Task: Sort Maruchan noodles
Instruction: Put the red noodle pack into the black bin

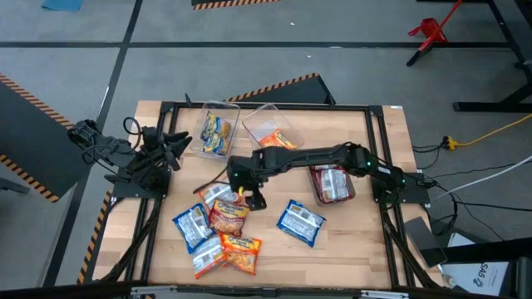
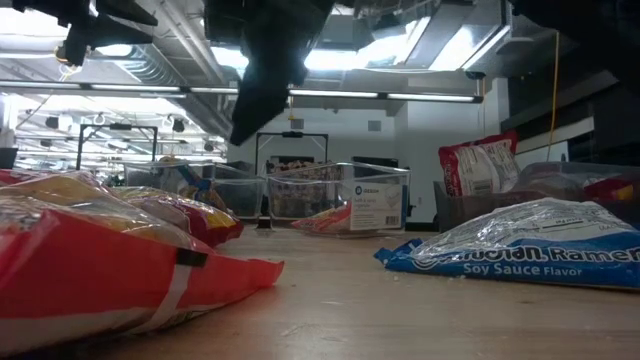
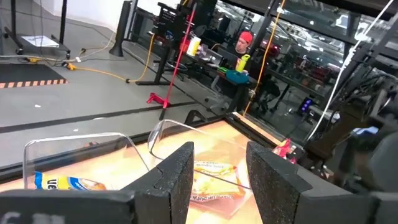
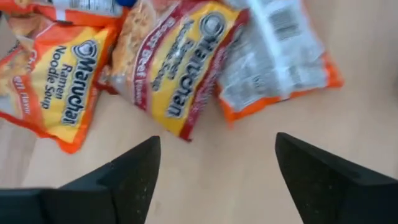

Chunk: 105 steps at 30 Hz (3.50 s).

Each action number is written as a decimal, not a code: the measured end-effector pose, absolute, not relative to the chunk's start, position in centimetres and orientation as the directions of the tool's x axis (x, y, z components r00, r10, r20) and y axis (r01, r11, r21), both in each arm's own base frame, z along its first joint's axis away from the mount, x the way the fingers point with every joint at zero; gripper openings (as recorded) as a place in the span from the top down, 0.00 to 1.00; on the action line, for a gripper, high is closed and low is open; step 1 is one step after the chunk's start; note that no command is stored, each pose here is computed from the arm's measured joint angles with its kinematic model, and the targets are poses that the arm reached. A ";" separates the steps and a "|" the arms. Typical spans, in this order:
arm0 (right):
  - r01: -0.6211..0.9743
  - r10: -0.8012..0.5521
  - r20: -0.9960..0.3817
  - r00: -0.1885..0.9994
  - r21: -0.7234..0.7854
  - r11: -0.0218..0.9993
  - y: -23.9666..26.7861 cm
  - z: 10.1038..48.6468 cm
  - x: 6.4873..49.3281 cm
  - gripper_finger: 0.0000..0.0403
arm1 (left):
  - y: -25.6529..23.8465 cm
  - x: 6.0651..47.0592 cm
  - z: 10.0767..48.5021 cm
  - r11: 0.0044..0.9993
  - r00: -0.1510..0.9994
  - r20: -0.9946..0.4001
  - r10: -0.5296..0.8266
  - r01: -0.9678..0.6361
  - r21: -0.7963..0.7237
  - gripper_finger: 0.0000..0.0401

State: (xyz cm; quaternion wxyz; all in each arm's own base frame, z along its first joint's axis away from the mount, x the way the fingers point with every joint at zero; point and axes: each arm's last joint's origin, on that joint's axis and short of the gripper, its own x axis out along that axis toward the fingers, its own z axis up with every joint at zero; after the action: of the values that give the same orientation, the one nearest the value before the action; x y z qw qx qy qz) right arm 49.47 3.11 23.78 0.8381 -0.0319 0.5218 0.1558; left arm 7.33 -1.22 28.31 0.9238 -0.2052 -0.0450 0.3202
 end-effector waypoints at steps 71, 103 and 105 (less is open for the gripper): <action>0.065 0.130 -0.941 0.313 0.157 0.985 7.3 25.2 42.7 1.00 | -1.2 7.2 27.7 0.726 0.789 -0.078 0.609 -0.594 -0.347 0.65; 0.886 -0.387 -0.904 0.180 -0.022 0.462 9.7 28.6 20.1 1.00 | -1.1 7.2 27.8 0.685 0.754 -0.065 0.653 -0.625 -0.373 0.65; 0.888 -0.369 -0.907 0.200 0.009 0.461 9.8 27.1 20.3 1.00 | -1.0 7.1 27.8 0.682 0.752 -0.063 0.657 -0.628 -0.374 0.65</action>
State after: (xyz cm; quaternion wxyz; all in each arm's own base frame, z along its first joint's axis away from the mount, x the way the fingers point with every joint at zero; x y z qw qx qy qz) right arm 20.31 9.82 27.13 0.7213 0.2827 0.4583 -0.4356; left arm 7.15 -1.05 27.79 0.9164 -0.1897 -0.0380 0.3504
